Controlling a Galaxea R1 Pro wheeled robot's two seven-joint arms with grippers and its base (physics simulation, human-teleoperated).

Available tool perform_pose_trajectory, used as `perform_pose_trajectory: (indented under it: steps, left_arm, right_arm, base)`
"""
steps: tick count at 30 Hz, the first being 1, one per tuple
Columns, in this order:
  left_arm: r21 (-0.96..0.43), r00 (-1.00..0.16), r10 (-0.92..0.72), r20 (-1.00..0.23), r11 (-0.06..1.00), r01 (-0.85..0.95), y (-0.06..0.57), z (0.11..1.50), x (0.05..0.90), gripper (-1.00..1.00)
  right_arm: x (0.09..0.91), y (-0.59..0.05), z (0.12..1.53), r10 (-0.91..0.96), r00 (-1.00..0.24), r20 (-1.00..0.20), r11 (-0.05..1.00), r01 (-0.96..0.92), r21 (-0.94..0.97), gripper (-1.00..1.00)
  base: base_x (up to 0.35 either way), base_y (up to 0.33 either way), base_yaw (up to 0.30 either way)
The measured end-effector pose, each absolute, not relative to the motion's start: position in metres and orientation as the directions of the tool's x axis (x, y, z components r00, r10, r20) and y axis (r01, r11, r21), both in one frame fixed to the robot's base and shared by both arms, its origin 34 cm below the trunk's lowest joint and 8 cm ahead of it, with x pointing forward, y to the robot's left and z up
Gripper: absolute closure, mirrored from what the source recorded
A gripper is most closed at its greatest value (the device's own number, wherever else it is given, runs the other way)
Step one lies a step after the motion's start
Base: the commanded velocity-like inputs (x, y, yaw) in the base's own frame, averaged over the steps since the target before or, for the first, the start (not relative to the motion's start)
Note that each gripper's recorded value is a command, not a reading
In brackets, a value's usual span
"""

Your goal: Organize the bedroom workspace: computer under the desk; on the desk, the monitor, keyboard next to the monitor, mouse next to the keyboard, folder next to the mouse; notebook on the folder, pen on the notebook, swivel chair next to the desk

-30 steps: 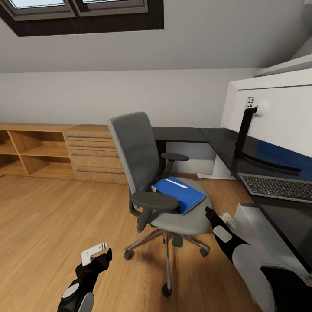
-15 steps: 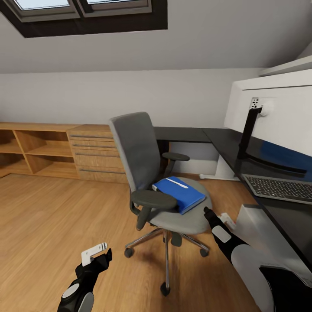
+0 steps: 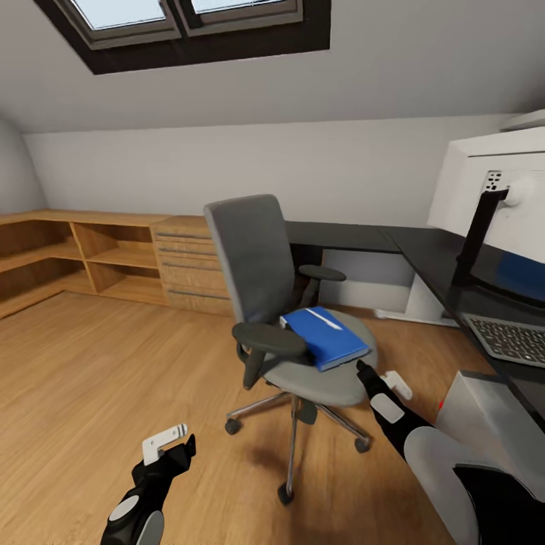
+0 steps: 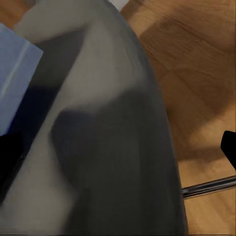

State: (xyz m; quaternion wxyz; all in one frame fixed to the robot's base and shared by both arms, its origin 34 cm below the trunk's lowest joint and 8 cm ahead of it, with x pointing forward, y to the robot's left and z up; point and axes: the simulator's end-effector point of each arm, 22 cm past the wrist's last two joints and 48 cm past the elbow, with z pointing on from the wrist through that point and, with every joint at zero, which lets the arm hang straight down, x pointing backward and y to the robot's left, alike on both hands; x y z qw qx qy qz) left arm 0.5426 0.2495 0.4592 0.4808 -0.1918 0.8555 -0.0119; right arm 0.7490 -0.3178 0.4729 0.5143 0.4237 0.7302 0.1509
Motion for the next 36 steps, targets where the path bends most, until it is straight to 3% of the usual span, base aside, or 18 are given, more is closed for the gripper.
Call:
perform_pose_trajectory:
  steps: [15,36]
  left_arm:
    - [-0.2,-0.475,-0.338,-0.812,0.927,-0.317,0.2483,0.4537,0.541,-1.0]
    - [-0.196,-0.481,-0.336,-0.81,0.928,-0.318,0.2482,0.4504,0.5397,-1.0]
  right_arm:
    - [0.7484,-0.3222,0.4723,0.771,-0.11,-0.628,0.598,0.468,0.651,-1.0]
    - [0.7485,-0.32,0.4726,0.769,-0.111,-0.629,0.6,0.465,0.651,-1.0]
  base:
    - [0.007,0.0,0.016]
    - [0.238,0.0,0.0]
